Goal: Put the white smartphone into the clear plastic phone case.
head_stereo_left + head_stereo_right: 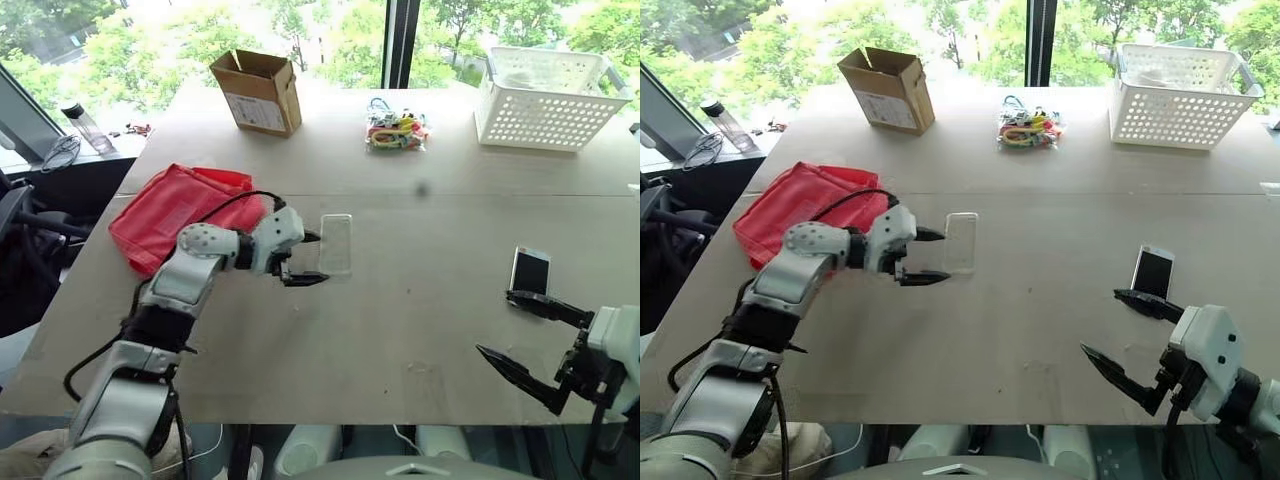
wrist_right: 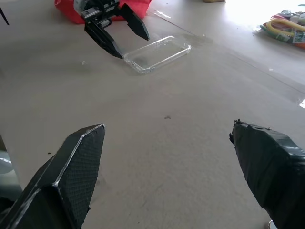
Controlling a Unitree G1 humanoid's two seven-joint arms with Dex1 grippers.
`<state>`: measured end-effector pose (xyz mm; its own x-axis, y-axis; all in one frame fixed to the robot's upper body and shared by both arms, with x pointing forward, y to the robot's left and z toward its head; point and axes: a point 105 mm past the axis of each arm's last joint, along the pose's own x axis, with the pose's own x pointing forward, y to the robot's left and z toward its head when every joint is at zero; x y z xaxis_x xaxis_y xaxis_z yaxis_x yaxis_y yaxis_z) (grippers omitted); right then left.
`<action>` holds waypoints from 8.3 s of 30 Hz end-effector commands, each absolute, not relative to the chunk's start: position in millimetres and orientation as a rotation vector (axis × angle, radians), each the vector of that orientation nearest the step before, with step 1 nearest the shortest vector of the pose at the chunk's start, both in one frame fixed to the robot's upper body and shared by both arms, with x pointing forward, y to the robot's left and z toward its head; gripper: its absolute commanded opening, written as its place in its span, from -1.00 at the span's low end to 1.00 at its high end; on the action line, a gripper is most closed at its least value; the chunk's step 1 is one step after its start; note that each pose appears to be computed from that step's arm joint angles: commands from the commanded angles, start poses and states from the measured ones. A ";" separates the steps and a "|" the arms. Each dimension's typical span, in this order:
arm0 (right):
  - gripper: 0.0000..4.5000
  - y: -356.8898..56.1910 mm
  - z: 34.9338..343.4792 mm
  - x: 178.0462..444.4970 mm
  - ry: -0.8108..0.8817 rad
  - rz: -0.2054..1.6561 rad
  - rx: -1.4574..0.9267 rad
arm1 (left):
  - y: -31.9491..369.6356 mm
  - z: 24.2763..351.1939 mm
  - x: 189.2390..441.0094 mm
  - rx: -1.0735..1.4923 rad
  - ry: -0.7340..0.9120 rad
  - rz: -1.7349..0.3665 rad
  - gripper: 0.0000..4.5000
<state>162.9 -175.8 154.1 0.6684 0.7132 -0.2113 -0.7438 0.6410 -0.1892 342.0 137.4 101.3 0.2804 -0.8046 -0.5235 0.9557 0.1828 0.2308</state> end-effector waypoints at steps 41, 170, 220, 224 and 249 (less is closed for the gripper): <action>1.00 -155.3 159.1 157.9 0.084 0.736 -0.298 | 67.6 95.5 367.7 0.747 0.370 -1.563 0.33; 0.22 -91.8 136.5 331.4 0.295 1.346 -0.881 | 131.8 159.2 256.3 0.156 0.077 -1.086 1.00; 0.22 -92.3 125.8 331.6 0.437 1.424 -1.066 | 143.6 143.2 249.8 0.197 0.101 -1.065 1.00; 0.22 -92.4 124.0 333.9 0.447 1.411 -1.072 | 142.9 143.4 250.5 0.199 0.099 -1.064 1.00; 0.99 -94.3 148.3 339.3 0.424 1.281 -1.005 | 141.9 142.0 248.5 0.196 0.099 -1.054 1.00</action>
<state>341.8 -96.1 131.8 0.2700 0.5402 -0.7970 -0.9307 -0.0659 -0.3599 250.7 144.3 134.5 0.4945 -0.8469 -0.1957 0.8686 0.4896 0.0764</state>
